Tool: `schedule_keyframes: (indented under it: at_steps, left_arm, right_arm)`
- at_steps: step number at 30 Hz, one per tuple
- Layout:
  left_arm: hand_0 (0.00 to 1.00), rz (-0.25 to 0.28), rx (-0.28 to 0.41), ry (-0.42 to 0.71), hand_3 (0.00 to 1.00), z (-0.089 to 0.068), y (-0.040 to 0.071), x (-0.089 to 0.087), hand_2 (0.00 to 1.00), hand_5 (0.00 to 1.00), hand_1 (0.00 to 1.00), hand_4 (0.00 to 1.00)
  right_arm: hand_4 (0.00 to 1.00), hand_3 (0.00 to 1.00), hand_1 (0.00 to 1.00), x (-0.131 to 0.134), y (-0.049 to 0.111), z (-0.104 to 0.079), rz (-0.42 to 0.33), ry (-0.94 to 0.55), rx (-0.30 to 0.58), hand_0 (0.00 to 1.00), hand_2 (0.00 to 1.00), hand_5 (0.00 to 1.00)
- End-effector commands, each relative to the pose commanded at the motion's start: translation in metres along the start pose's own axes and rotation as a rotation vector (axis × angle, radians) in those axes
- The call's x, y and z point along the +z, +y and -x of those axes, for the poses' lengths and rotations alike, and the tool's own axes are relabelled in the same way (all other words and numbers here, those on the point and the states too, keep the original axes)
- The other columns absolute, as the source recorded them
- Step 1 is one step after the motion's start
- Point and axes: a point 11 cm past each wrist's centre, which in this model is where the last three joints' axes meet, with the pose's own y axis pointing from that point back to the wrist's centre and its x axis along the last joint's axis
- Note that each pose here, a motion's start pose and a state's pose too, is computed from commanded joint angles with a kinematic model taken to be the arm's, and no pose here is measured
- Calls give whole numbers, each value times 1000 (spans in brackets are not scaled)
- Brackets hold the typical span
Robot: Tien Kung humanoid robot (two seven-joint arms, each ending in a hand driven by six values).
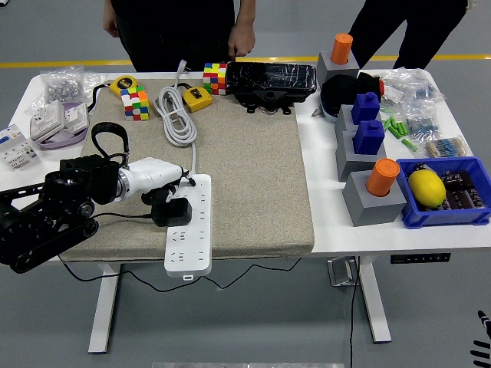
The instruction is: Pick up the plug,place it near the board,insert it into the board,press the button
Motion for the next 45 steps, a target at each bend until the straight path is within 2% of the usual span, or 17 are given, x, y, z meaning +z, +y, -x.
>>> schedule_keyframes:
  at_steps: [8,15,18,27,31,34,35,39,45]
  left_arm:
    - [119,4,20,-4,779,-6,0,2,93,2,2,342]
    - [119,-5,76,13,779,-23,3,-2,93,2,2,344]
    - [119,-7,121,36,779,-35,6,-3,93,2,2,349]
    - [119,-36,285,107,780,-76,22,-18,93,2,2,347]
    - [119,-29,369,159,779,-88,31,-20,93,2,2,345]
    - [119,-10,460,228,779,-97,40,-21,93,2,2,345]
    - [121,6,480,247,775,-98,41,-18,95,2,2,348]
    - [121,39,609,395,775,-101,54,-29,95,2,2,348]
    - [140,57,724,591,774,-97,65,-50,106,2,2,341]
  right_arm:
    - [998,763,752,-1,0,0,-2,-2,1,858,704,998]
    - [998,763,753,-2,0,0,-4,-1,-2,857,704,998]
    - [998,763,752,-2,0,1,-4,-1,-3,855,704,998]
    - [998,763,752,-2,0,1,-3,-1,-2,855,704,998]
    - [998,763,752,2,0,2,4,-2,-3,856,704,998]
    - [998,763,752,4,0,3,6,-5,-5,856,704,998]
    - [998,763,752,4,0,4,8,-4,-7,856,704,998]
    - [998,763,752,6,0,5,10,-2,-10,856,704,998]
    - [998,763,752,3,0,7,4,-6,-13,856,705,998]
